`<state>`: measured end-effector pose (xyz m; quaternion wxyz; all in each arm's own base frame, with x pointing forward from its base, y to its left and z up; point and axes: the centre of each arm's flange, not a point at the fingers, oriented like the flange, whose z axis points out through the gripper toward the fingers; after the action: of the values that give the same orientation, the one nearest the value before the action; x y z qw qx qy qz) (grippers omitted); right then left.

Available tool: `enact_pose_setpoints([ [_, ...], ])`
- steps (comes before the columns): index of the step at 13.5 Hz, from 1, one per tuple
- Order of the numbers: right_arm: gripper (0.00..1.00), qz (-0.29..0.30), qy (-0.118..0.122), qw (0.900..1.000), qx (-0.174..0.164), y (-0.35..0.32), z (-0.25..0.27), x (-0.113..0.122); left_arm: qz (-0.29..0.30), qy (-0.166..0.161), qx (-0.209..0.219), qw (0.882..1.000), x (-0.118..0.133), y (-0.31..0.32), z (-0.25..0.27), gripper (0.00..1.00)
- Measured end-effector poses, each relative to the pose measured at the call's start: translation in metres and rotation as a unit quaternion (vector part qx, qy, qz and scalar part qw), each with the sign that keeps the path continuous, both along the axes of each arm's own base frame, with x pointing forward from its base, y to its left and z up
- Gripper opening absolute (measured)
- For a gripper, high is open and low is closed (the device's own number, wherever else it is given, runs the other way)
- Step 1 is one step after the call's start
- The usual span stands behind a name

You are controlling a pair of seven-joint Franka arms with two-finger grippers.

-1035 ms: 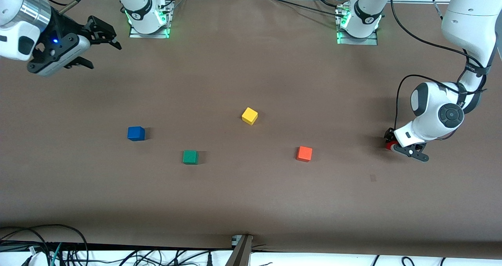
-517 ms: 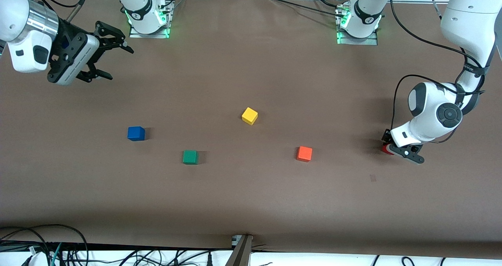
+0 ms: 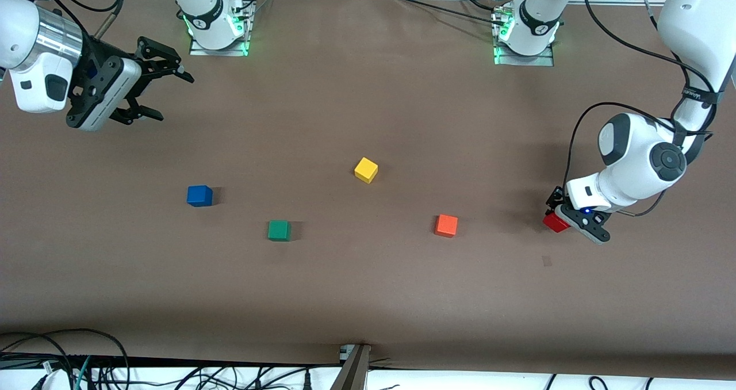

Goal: Pass red block to right arm, stack on blue
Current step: 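Lift the red cube with the left gripper while the right gripper approaches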

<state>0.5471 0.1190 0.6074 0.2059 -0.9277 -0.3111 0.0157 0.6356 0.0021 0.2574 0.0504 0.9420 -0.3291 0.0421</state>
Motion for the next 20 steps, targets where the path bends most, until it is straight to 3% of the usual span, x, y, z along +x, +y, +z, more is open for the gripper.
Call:
enact_pose_setpoints([
  [3,1.00,-0.019,0.020,1.000,0.015,-0.001,-0.002,-0.001,-0.051,0.011,-0.055,0.997,0.015,-0.009,0.034,0.56],
  [6,1.00,-0.034,0.050,0.995,0.084,0.002,-0.014,0.007,-0.112,0.016,-0.130,0.985,0.016,-0.025,0.050,0.56],
  [9,1.00,-0.064,0.093,0.978,0.174,-0.007,-0.044,0.027,-0.173,-0.008,-0.230,0.958,0.013,-0.052,0.058,0.56],
  [13,1.00,-0.089,0.141,0.941,0.295,-0.010,-0.092,0.050,-0.241,-0.069,-0.338,0.907,0.010,-0.089,0.071,0.56],
  [15,1.00,-0.095,0.162,0.918,0.350,-0.007,-0.118,0.062,-0.261,-0.091,-0.394,0.877,0.005,-0.116,0.068,0.56],
  [18,1.00,-0.114,0.189,0.881,0.418,0.000,-0.161,0.079,-0.279,-0.115,-0.467,0.831,-0.001,-0.158,0.049,0.56],
  [20,1.00,-0.130,0.209,0.858,0.450,0.005,-0.188,0.088,-0.281,-0.130,-0.498,0.810,-0.003,-0.180,0.049,0.56],
])
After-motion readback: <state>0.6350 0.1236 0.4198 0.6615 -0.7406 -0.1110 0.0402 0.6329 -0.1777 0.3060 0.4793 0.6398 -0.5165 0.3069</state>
